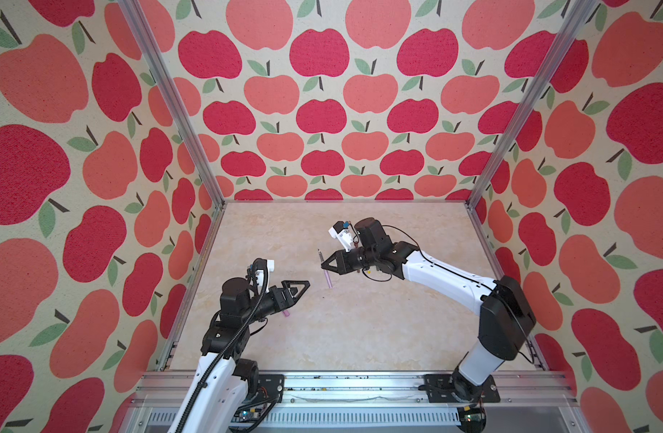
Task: Insert the pens into the pen caps
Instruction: 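Lift the pink pen and carry it toward the left gripper, then grasp the pink pen body with the left gripper and release it from the right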
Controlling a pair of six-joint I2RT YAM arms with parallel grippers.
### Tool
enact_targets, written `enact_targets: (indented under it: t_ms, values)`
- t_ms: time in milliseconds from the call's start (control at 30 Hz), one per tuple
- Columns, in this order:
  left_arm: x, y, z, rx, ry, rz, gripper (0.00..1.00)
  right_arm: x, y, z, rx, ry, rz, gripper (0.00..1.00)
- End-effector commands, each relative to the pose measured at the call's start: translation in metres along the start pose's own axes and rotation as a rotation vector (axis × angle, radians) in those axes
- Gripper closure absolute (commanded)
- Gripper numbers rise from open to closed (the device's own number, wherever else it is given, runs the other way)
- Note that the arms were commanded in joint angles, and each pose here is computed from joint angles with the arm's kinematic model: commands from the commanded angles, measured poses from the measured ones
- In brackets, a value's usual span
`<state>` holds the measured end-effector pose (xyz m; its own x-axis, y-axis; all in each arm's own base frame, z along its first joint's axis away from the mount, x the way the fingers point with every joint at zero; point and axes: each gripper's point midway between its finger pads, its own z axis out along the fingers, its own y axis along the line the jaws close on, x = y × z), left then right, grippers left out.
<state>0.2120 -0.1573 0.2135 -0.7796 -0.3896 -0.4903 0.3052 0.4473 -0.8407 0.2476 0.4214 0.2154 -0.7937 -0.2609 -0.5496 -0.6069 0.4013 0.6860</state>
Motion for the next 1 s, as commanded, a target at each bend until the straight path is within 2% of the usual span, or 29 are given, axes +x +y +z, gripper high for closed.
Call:
enact_targets:
  t_ms: [0,233,567,967]
  values:
    - [0.001,-0.019,0.005,0.101,0.019,0.063,0.07,-0.019,0.038,-0.005,-0.164,-0.069,0.029,0.89]
    - [0.0,-0.02,0.022,0.109,0.031,0.097,0.14,-0.018,0.064,-0.006,-0.23,-0.066,0.014,0.89]
    - [-0.012,-0.026,0.029,0.119,-0.027,0.135,0.33,-0.012,0.075,-0.005,-0.252,-0.049,0.014,0.89]
    - [-0.011,-0.022,0.036,0.122,0.003,0.108,0.57,-0.011,0.078,-0.002,-0.26,-0.043,0.013,0.9]
